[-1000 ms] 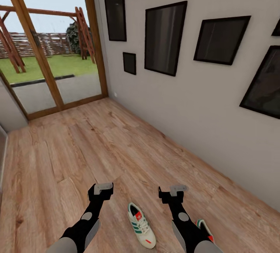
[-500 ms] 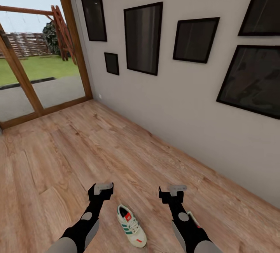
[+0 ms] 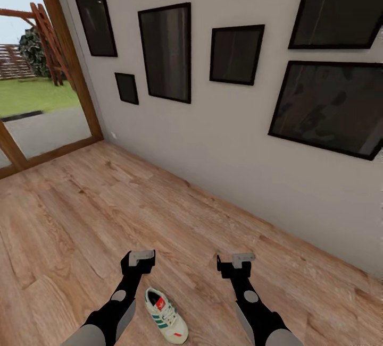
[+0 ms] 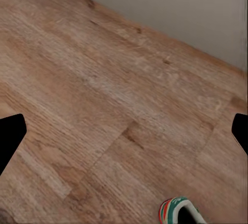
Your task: Pick up the two gym shoes and the two sandals from the corridor floor and place them onto the hallstand (shoe rack) in the corridor, making sure they are on the rack and not on the floor. Arrange them so the two gym shoes are next to each other and the two sandals are next to each other.
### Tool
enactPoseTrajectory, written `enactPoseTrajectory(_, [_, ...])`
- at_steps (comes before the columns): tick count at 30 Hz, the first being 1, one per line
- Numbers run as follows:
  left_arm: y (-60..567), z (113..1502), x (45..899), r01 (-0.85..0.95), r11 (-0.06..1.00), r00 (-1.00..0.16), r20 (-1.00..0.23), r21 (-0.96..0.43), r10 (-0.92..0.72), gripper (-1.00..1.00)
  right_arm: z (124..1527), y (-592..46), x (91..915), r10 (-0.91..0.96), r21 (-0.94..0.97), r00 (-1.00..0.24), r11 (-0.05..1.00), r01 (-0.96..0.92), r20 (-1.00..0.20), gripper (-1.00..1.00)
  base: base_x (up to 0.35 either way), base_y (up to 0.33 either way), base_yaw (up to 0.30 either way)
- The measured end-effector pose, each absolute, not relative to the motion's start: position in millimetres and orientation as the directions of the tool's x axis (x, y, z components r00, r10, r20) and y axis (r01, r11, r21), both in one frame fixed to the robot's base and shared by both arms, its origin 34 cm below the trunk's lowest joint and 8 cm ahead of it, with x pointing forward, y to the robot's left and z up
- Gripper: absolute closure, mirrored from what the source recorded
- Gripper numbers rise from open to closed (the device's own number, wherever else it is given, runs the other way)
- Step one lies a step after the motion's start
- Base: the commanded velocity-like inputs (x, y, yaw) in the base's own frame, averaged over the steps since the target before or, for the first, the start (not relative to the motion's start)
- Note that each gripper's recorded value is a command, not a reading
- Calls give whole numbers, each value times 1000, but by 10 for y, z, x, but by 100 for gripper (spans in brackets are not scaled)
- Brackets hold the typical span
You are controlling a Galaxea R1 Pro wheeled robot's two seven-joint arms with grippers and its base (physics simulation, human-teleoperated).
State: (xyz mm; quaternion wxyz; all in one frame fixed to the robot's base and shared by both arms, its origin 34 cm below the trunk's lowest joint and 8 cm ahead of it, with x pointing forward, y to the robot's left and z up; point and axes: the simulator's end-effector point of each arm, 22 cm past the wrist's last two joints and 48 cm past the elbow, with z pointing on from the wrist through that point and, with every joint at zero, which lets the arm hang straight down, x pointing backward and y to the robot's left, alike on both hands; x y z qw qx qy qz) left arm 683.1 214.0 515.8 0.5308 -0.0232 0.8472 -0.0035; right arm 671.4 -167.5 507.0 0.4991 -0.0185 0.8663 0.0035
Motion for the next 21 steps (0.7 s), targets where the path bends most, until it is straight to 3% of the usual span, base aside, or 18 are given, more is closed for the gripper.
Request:
enactPoseTrajectory(6, [2141,5157,6833,-36,999,-435,-899,-31,-43,-100,5068,-1675,6714,-28,-12,-501,999,-36,-865,-100,127,34,-261])
enactPoseTrajectory(21, [2141,5156,6833,-36,999,-435,-899,-31,-43,-100,5067,-1675,6714,-28,-12,-501,999,-36,-865,-100,7,2,-261])
